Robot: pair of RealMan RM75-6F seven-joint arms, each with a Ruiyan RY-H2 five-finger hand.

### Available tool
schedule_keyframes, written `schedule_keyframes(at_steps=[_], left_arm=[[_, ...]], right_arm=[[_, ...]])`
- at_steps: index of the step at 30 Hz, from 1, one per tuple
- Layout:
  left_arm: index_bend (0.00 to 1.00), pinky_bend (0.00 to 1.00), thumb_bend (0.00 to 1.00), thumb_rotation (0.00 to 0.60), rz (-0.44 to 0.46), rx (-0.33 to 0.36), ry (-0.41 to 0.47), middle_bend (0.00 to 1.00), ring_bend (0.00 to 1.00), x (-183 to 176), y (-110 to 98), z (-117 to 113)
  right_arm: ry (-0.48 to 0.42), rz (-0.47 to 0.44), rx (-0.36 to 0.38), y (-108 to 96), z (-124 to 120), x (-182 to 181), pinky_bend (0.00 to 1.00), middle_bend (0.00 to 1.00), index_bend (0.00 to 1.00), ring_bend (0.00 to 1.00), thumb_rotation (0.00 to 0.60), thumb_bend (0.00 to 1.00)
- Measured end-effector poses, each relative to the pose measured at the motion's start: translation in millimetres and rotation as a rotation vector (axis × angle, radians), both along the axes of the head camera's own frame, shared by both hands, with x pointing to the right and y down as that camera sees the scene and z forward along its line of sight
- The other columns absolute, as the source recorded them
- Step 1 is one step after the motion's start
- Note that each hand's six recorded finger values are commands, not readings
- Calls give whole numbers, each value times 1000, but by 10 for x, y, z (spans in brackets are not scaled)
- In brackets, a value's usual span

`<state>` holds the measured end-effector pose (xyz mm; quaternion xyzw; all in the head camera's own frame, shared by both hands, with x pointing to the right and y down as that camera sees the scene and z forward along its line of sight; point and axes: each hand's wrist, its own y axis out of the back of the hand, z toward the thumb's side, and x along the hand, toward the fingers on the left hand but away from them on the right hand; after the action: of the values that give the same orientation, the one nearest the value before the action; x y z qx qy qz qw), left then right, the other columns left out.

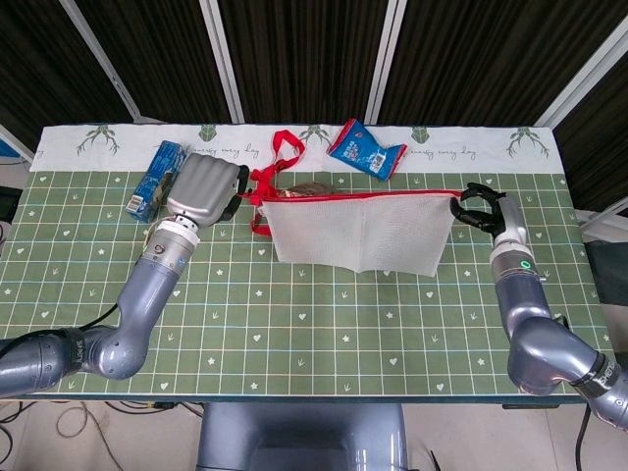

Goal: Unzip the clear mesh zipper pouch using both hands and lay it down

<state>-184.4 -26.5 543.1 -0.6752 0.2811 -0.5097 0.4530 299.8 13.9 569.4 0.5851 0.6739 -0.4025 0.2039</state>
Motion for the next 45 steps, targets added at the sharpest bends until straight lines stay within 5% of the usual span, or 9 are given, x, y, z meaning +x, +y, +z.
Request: schedule_keyframes(at_steps=[9,12,14,16,20,23,35,45], left_arm=[[613,866,442,600,-5,-6,-4,1000,906,-58,12,31],[566,796,394,600,-3,-7,-5,971,818,-63,18,38],[481,675,298,600,0,-6,-4,828,679,-60,25,38],[337,491,190,600,3,-12,-4,566,450,-62,43,39],[170,238,125,600,1,-34,-13,280,186,-90,87,57],[153,149,122,600,-9,-44,-2,187,123,-106,106,64],[112,125,122,600,-80,-62,59,84,33,-373,333,38],[7,30,79,600,-98,6,46,5,0,-968,923,58]], right_arm=[[6,10,-4,21,24,39,212,183,670,0,600,534],[5,11,-5,28,30,38,212,155,617,0,600,525],[5,4,-4,29,28,31,212,80,401,0,600,459],[7,-10,-1,30,24,17,211,21,218,0,600,389],[10,-48,8,38,14,-20,209,0,18,0,600,317],[27,-84,14,48,9,-32,207,0,0,0,600,286],[181,-210,39,163,-40,119,207,0,0,0,600,219],[482,-459,92,550,-86,516,207,0,0,0,600,137]])
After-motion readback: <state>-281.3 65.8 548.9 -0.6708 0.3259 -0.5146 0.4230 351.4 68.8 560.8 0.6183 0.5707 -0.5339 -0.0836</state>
